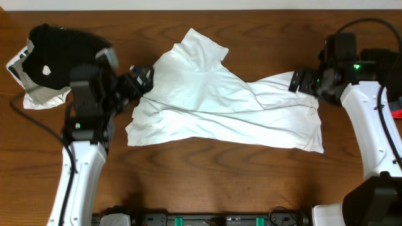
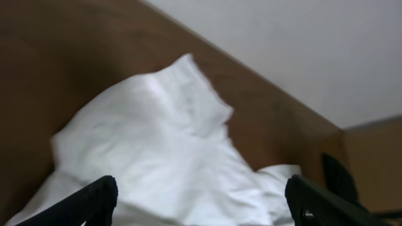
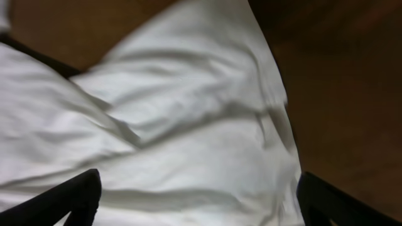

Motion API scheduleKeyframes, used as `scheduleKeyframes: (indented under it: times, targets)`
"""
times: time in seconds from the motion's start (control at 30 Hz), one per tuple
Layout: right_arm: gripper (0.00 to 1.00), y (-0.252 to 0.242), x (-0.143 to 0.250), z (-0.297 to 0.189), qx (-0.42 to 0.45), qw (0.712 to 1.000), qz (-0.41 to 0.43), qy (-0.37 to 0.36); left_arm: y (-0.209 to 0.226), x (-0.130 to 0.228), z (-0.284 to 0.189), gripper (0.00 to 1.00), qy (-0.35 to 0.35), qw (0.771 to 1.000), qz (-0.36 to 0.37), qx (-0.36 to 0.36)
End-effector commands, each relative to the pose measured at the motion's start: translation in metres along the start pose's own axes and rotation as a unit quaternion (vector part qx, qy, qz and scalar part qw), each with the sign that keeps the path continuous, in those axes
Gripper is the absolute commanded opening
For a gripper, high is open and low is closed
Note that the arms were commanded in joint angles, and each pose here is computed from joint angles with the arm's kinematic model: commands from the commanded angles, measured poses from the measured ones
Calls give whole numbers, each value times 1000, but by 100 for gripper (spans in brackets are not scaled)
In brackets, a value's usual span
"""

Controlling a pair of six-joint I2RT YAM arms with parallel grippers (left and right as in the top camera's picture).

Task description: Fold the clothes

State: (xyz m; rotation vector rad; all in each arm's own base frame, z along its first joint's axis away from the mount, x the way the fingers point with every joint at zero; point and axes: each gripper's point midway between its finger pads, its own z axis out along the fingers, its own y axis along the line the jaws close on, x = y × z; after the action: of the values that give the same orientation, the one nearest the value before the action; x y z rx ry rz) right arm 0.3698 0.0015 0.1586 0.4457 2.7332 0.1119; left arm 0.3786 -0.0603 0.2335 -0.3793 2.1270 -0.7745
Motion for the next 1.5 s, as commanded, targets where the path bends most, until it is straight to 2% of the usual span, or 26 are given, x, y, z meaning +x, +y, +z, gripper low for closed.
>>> scheduleKeyframes:
  times: [0.0,0.13,0.27,0.4,0.47,0.53,0.67,0.9,1.0,1.17,1.47]
  targets:
    - [99,10,-27,-14,-32,999,-25,-34,-36,-23,12,92,14,999,19,24]
    - [99,10,-50,-16,-54,997,-12,-45,-50,-30,44,99,71,997,28,11]
    - [99,9,-65,3,-84,996,-4,-23,-66,-31,79,98,127,991,45,2]
    - [98,6,-69,37,-102,995,12,18,-85,-30,119,98,154,987,53,9]
    - [98,2,-66,58,-92,995,13,38,-85,-25,141,98,161,986,38,-12]
    - [98,-5,-61,77,-74,996,9,56,-75,-18,160,98,168,983,51,-46]
    - [98,-15,-48,109,-55,994,-23,92,-44,0,197,98,185,968,126,-113]
    - [99,-37,-36,127,2,992,-32,118,13,-16,237,98,151,946,214,-189]
    - [99,-38,-34,126,3,992,-31,123,27,-26,250,98,136,940,250,-189]
    - [99,-39,-26,125,6,990,-30,139,43,-41,264,98,107,943,254,-187]
    - [99,-37,-25,125,1,990,-30,139,58,-17,285,98,136,944,249,-167]
